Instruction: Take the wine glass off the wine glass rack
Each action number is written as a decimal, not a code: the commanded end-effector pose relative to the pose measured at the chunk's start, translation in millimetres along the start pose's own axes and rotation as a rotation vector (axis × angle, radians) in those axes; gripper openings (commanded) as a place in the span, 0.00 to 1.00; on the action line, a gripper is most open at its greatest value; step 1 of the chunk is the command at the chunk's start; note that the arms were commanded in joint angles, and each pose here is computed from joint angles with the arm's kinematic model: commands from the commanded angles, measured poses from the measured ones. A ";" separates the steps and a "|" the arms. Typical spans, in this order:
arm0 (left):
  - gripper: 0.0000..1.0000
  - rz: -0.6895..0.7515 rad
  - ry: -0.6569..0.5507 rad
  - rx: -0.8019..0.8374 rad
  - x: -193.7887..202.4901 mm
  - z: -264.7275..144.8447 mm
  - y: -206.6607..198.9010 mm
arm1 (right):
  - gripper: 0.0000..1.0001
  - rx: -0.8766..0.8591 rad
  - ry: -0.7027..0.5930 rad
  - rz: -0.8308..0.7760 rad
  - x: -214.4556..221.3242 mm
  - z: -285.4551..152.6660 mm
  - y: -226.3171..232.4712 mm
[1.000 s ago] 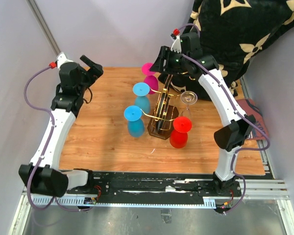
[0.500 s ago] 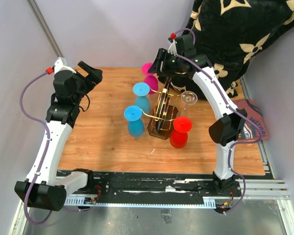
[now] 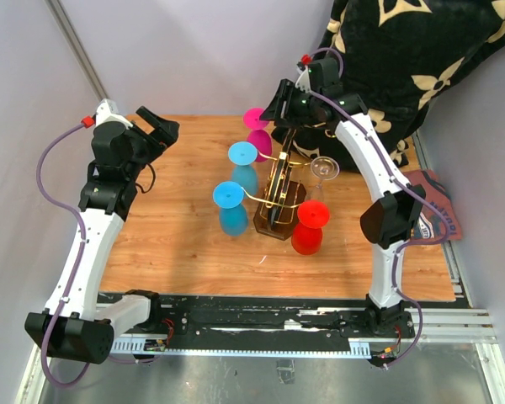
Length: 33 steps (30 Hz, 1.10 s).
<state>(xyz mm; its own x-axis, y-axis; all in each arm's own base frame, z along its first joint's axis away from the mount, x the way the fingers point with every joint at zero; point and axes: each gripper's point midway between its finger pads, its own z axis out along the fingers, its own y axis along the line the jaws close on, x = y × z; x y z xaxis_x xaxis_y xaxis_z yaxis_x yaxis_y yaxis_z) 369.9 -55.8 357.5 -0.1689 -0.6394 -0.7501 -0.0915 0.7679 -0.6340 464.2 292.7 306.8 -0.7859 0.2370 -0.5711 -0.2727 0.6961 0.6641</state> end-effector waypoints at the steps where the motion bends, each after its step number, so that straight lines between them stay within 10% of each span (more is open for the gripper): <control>1: 1.00 -0.010 0.000 0.041 -1.2 -6.2 -9.3 | 0.54 -0.029 -0.013 0.021 -9.5 12.3 -4.5; 8: 1.00 -0.012 0.014 0.043 2.6 -4.0 -8.7 | 0.47 -0.068 0.002 0.034 -11.2 25.2 -3.9; 16: 1.00 -0.011 0.007 0.046 -0.4 -4.8 -10.7 | 0.10 -0.102 -0.032 0.046 -19.3 17.1 -1.7; 33: 1.00 -0.017 0.026 0.050 3.4 -4.1 -11.4 | 0.01 -0.230 -0.145 0.172 -60.6 0.0 4.9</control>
<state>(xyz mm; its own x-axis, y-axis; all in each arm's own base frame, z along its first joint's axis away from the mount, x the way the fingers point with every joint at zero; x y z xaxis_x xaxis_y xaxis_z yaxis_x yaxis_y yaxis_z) 368.4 -62.7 357.1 -0.1932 -0.6512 -0.7339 -0.0695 0.7552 -0.6518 493.7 286.5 311.3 -0.8014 0.3666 -0.4726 -0.2282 0.5430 0.8081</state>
